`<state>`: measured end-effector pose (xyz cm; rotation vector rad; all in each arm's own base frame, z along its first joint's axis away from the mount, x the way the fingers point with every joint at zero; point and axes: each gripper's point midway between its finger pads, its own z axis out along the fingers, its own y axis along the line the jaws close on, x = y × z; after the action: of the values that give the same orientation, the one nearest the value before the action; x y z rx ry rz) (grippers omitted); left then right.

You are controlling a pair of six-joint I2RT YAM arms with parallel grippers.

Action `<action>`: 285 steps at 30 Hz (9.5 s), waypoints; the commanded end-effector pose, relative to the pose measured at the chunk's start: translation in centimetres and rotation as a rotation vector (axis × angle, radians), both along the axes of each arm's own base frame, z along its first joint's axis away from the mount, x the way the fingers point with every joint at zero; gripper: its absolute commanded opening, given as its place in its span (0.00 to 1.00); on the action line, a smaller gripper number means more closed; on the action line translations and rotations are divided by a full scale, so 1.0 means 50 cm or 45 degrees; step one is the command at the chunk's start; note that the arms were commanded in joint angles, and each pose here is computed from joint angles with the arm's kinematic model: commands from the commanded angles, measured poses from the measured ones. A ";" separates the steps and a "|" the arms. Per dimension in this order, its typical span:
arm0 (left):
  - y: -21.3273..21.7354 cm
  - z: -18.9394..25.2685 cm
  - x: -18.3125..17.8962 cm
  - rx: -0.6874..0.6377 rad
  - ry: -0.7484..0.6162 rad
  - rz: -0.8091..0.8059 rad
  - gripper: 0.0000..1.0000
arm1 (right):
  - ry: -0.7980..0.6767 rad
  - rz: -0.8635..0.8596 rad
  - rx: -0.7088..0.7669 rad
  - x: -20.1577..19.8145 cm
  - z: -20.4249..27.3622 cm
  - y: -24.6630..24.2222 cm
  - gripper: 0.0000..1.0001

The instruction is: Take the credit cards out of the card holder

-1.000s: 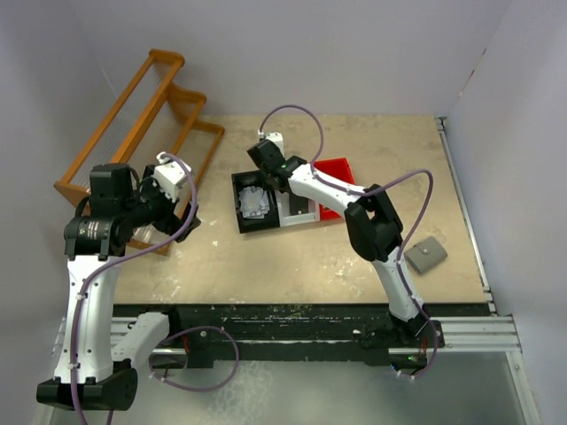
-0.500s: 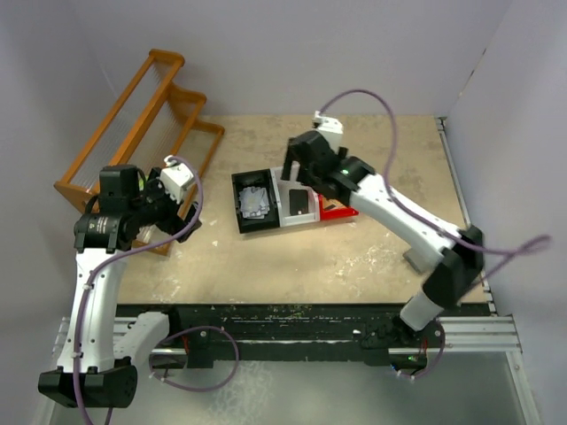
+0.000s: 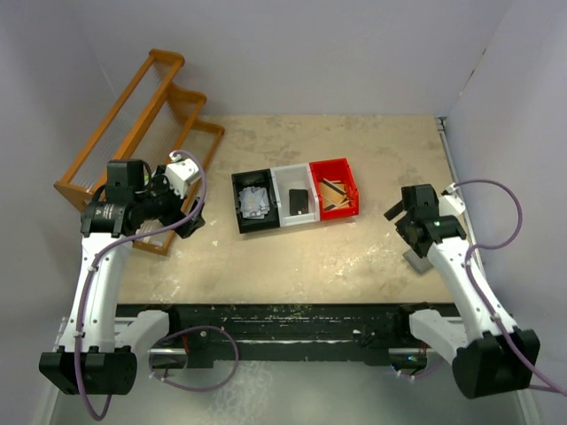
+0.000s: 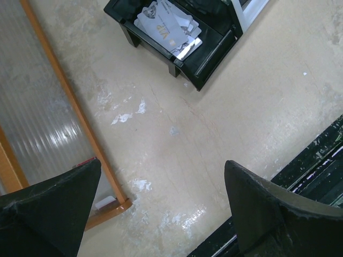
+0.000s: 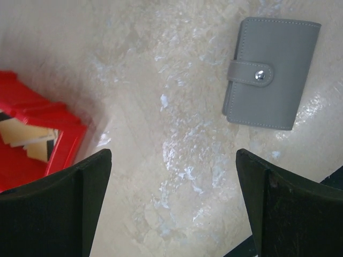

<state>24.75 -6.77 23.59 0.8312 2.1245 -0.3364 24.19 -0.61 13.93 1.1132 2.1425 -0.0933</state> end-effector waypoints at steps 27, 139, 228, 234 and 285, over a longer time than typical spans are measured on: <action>-0.011 0.044 0.016 -0.022 -0.107 -0.057 0.99 | 0.292 -0.357 0.114 0.023 -0.237 -0.184 0.96; -0.052 0.152 0.045 -0.323 -0.001 0.099 0.99 | -0.407 1.488 -0.136 0.011 0.042 0.779 0.66; -0.103 0.272 -0.068 -0.537 0.002 -0.057 0.97 | -0.816 1.939 0.501 -0.061 0.404 0.877 0.00; -0.092 0.233 -0.059 -0.503 0.018 -0.012 0.95 | -0.831 1.889 0.405 -0.067 0.424 0.902 0.00; -0.098 0.165 -0.073 -0.499 0.126 -0.046 0.63 | -0.813 1.849 0.363 -0.076 0.435 0.950 0.00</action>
<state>21.18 -11.40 31.61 0.6200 2.0538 -0.7833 19.76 46.09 29.77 -0.5299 2.0326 0.9726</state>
